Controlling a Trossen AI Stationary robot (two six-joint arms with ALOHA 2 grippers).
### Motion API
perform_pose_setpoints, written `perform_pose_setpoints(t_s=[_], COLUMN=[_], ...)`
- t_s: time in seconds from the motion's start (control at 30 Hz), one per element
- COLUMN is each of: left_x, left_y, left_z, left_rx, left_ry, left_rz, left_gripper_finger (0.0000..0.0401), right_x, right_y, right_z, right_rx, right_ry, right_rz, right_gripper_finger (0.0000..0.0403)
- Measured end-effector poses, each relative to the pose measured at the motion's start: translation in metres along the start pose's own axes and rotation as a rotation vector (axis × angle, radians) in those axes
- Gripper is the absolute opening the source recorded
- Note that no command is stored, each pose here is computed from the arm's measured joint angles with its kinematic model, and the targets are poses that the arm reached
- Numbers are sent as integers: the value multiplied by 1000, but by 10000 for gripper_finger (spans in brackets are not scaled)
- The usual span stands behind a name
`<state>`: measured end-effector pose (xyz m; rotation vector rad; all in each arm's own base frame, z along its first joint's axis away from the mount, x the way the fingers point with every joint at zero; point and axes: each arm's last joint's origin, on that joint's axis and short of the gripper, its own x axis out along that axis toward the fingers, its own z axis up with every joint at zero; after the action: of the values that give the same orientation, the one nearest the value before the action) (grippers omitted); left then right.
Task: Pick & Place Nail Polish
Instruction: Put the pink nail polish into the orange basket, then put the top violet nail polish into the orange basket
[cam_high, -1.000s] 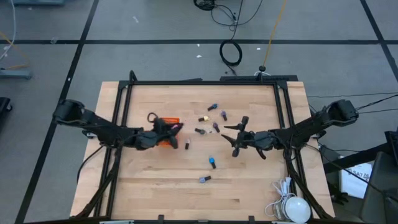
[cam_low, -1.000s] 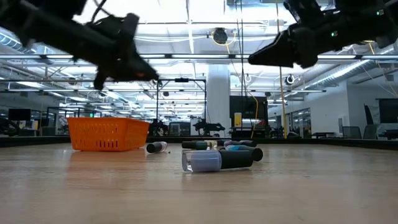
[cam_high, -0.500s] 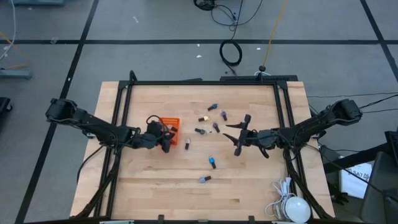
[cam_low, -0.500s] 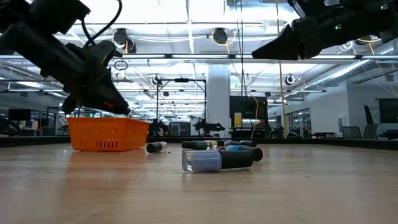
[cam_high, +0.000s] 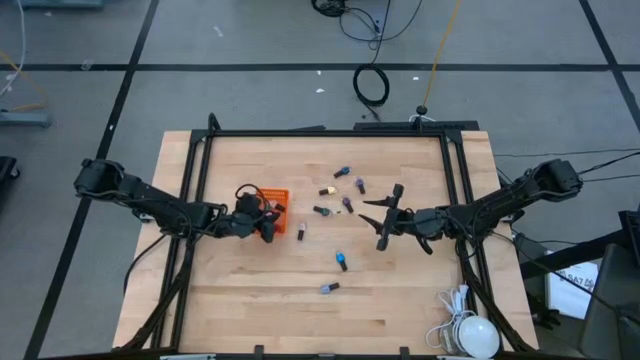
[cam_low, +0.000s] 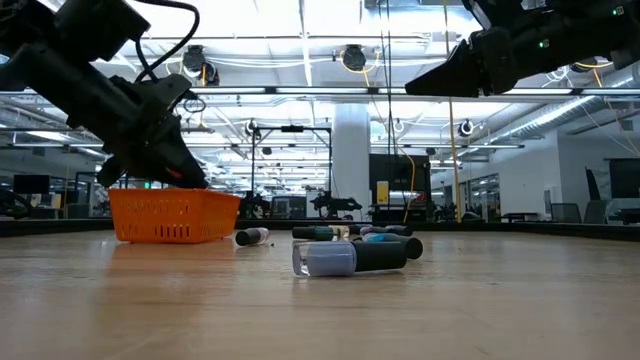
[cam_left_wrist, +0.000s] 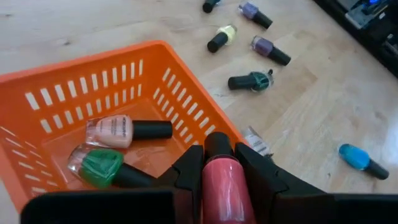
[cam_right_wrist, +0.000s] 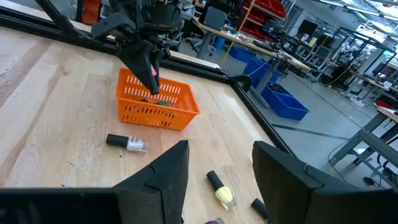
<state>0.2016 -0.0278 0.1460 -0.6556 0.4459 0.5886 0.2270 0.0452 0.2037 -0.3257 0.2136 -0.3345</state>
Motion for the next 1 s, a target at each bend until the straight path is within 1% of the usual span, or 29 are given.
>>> perform_pose_setpoints(t_s=[0.13, 0.23, 0.33, 0.6, 0.7, 0.87, 1.0], left_x=[0, 0, 0, 2, 3, 3, 3], left_y=[-1, -1, 0, 2, 3, 3, 2], left_z=[-1, -1, -1, 2, 3, 4, 5], left_rx=[4, -1, 4, 5, 0, -2, -12], left_ry=[36, 38, 36, 17, 12, 8, -2], left_rz=[-26, -26, -22, -2, 7, 6, -8], left_gripper_finger=[70, 80, 102, 187, 212, 233, 236], right_x=[0, 0, 0, 0, 0, 1, 6], right_y=[0, 0, 0, 0, 0, -1, -9], right_z=[0, 0, 0, 0, 0, 0, -5], right_rx=[0, 0, 0, 6, 11, 24, 127], right_ry=[0, 0, 0, 0, 0, 2, 36], right_rz=[0, 0, 0, 1, 1, -5, -45], right_gripper_finger=[164, 164, 164, 164, 164, 164, 164])
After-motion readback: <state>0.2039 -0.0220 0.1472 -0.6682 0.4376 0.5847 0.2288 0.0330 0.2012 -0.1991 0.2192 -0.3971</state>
